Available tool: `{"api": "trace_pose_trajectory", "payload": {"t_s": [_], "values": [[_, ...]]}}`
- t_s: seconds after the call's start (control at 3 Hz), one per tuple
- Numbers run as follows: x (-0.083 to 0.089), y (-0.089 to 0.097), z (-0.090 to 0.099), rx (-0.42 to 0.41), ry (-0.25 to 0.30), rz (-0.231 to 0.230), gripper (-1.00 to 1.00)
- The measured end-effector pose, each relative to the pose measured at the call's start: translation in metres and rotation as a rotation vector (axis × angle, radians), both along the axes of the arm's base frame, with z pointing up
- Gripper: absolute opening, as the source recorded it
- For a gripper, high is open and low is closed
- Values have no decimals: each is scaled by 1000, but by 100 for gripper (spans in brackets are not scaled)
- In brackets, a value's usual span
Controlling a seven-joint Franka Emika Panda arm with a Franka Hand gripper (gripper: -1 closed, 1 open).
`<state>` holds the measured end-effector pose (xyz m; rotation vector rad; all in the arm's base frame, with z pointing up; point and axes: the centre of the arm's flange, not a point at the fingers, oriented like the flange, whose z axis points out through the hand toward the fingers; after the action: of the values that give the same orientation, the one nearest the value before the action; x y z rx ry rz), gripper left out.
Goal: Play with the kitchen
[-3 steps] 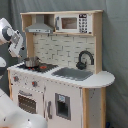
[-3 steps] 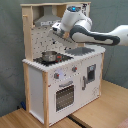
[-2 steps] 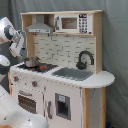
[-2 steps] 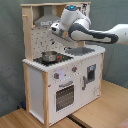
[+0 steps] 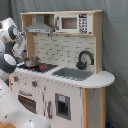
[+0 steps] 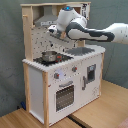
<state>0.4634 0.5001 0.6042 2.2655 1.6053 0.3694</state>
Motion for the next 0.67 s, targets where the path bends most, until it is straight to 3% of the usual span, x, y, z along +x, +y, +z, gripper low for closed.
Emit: {"api": "trace_pose_trajectory", "payload": {"t_s": [0.67], "values": [[31,-7,-25,7,94,31,100]]}}
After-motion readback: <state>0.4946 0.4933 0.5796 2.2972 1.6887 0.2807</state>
